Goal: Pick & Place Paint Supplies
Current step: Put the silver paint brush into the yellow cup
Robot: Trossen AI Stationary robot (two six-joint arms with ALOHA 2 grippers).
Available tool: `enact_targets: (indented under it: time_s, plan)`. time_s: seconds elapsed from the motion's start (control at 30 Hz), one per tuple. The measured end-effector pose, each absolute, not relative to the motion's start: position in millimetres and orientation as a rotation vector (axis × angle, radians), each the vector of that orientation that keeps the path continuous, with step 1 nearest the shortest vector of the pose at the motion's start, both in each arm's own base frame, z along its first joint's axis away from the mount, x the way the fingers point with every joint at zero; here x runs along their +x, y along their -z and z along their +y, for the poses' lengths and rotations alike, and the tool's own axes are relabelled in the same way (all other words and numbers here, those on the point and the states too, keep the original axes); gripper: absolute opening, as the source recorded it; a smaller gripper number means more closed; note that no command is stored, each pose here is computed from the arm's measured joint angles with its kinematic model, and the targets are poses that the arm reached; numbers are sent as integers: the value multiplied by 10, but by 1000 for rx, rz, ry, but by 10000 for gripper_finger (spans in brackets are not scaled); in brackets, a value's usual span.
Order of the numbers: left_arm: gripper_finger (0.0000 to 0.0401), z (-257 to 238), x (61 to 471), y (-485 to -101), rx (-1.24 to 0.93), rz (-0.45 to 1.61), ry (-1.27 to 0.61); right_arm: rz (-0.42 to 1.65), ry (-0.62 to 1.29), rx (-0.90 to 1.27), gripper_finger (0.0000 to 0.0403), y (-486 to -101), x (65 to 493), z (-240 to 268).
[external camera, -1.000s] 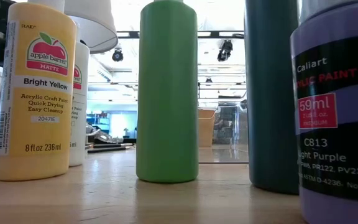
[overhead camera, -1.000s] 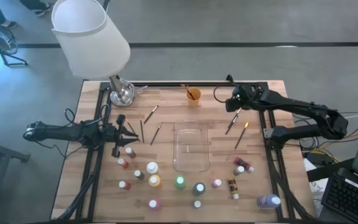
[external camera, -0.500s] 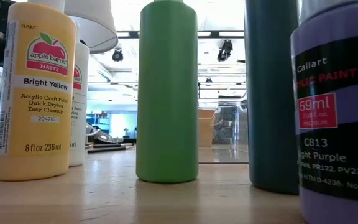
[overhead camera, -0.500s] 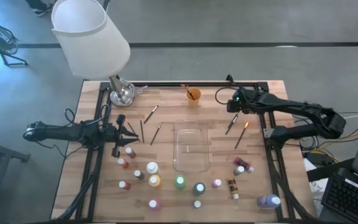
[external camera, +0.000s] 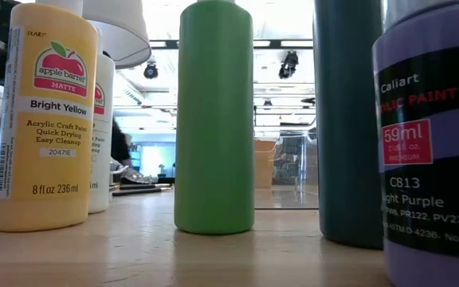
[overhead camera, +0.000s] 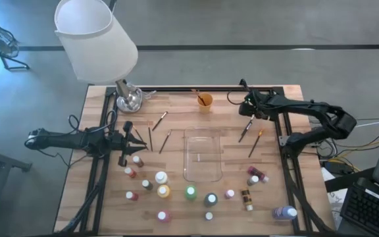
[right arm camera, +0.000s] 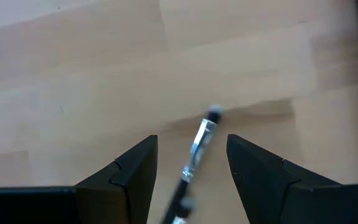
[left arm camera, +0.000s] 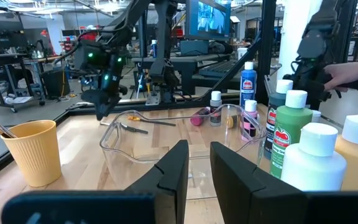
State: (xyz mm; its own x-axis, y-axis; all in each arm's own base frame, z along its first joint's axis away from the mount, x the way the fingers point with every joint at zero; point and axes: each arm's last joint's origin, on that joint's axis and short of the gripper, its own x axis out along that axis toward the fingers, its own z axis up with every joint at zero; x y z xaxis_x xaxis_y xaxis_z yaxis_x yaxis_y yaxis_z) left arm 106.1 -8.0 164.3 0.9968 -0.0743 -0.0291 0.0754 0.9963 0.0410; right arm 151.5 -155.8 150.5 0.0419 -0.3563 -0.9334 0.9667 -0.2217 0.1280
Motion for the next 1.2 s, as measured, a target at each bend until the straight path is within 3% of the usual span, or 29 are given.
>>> enact_targets:
  time_s: [0.37,0.83,1.2]
  plan:
    - [74,-80,1061,-1644,42,27,78,856,1531,1193,169,-1245,1514,-1780]
    - [74,-81,1061,-1643,42,27,81,847,1513,1187,143,-1315,1508,-1781]
    - [74,-81,1061,-1643,42,28,78,871,1519,1186,86,-1276,1506,-1789]
